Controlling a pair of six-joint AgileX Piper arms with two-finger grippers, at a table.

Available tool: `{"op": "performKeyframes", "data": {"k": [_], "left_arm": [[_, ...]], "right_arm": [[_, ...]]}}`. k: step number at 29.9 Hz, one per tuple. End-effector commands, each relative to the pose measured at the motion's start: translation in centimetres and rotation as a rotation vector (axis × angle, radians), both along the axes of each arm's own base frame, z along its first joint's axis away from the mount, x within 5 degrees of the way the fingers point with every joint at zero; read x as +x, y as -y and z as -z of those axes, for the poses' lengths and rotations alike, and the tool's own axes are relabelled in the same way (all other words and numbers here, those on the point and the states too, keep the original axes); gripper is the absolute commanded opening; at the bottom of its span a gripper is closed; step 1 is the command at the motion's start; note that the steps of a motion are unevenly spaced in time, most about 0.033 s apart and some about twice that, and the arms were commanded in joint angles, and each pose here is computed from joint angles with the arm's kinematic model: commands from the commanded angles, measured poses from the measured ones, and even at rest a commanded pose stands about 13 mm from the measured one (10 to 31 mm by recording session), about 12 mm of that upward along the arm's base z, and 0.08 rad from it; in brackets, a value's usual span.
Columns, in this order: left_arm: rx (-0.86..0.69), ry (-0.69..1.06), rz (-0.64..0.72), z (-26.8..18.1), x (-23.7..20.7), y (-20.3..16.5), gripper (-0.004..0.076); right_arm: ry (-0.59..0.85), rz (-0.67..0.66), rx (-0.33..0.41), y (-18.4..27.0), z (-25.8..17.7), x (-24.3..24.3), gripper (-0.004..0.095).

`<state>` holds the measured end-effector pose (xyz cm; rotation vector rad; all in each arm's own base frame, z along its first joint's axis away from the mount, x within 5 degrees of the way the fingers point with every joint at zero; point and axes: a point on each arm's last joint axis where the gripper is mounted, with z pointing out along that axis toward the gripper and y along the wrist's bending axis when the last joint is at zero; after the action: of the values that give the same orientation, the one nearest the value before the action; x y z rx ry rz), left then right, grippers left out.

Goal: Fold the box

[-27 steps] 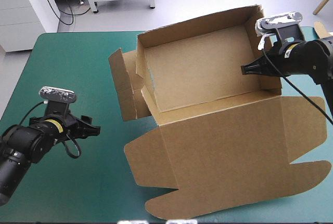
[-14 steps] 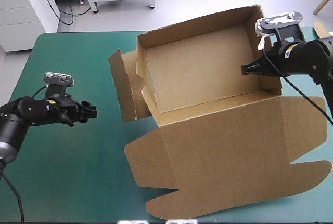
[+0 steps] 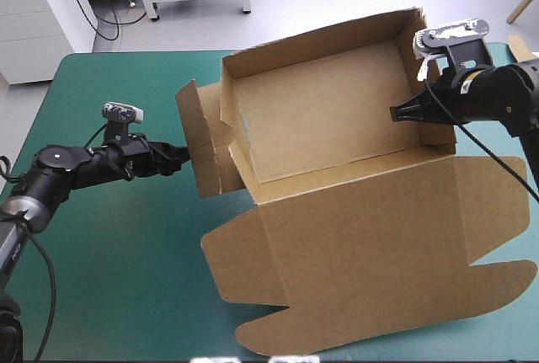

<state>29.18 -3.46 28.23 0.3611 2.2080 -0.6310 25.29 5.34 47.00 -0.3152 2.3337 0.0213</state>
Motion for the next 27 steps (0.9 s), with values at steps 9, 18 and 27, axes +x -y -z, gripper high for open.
{"op": "performKeyframes", "data": {"k": [9,18,27], "left_arm": [[-0.146,0.034,-0.029,-1.8,0.2,0.5,0.0456],[-0.220,0.019,0.064,-2.1,-0.3,1.3,0.0456],[-0.376,0.043,0.218,-3.5,-1.3,2.6,0.0456]], "right_arm": [[0.114,-0.002,0.032,0.2,-2.0,-1.0,-0.0022],[0.105,-0.002,0.030,0.2,-1.8,-0.7,-0.0021],[0.045,-0.002,0.017,-0.3,-0.1,1.4,-0.0021]]}}
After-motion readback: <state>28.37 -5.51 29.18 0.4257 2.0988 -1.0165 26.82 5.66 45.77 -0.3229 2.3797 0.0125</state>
